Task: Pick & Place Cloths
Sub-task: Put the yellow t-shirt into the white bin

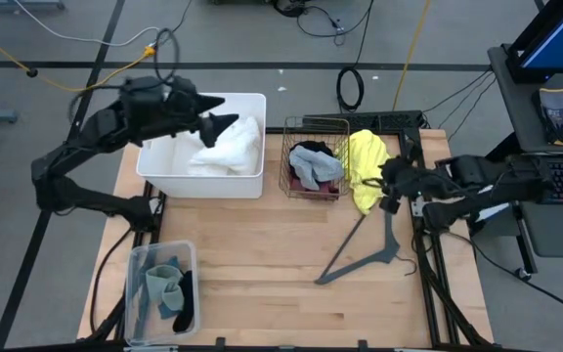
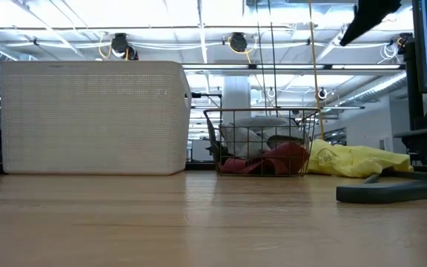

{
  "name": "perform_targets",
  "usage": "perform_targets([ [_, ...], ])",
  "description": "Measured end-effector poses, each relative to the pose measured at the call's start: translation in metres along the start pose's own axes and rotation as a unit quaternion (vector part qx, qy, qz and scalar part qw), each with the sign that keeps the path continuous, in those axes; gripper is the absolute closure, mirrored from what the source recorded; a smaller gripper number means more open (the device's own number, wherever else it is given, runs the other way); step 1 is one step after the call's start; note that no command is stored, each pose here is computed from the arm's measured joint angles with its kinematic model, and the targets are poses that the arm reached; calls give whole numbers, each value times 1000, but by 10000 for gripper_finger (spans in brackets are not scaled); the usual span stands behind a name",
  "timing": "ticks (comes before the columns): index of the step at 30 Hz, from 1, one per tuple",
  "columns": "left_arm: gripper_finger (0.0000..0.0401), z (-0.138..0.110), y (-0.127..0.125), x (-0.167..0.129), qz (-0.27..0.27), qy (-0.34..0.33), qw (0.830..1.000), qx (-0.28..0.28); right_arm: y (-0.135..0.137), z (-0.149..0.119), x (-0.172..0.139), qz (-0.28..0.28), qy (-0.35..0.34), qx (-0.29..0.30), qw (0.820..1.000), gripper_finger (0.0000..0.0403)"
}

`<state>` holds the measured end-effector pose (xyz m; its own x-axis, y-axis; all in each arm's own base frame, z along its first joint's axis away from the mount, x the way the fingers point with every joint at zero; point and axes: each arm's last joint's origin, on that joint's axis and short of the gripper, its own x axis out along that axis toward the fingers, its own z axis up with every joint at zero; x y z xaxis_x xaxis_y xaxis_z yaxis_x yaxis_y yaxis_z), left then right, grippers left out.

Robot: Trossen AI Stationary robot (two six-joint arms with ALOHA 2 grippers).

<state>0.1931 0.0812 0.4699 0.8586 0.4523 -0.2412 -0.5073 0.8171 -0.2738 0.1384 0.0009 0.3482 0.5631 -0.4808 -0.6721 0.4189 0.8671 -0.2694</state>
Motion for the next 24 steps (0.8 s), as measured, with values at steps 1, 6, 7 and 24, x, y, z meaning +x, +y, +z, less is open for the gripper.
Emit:
perform_targets([
  [1,36,2,-3,-4,-11,-14,1000,12,-2,0,2,-3,10,10,1000,248],
  [6,36,10,-16,-17,-51,-64,995,65,-12,2,17,-9,56,63,996,247],
  [7,36,10,-17,-18,-56,-68,994,71,-15,2,21,-14,68,75,995,247],
  [24,36,8,-35,-26,-106,-84,985,107,-60,0,85,-61,243,178,952,247],
])
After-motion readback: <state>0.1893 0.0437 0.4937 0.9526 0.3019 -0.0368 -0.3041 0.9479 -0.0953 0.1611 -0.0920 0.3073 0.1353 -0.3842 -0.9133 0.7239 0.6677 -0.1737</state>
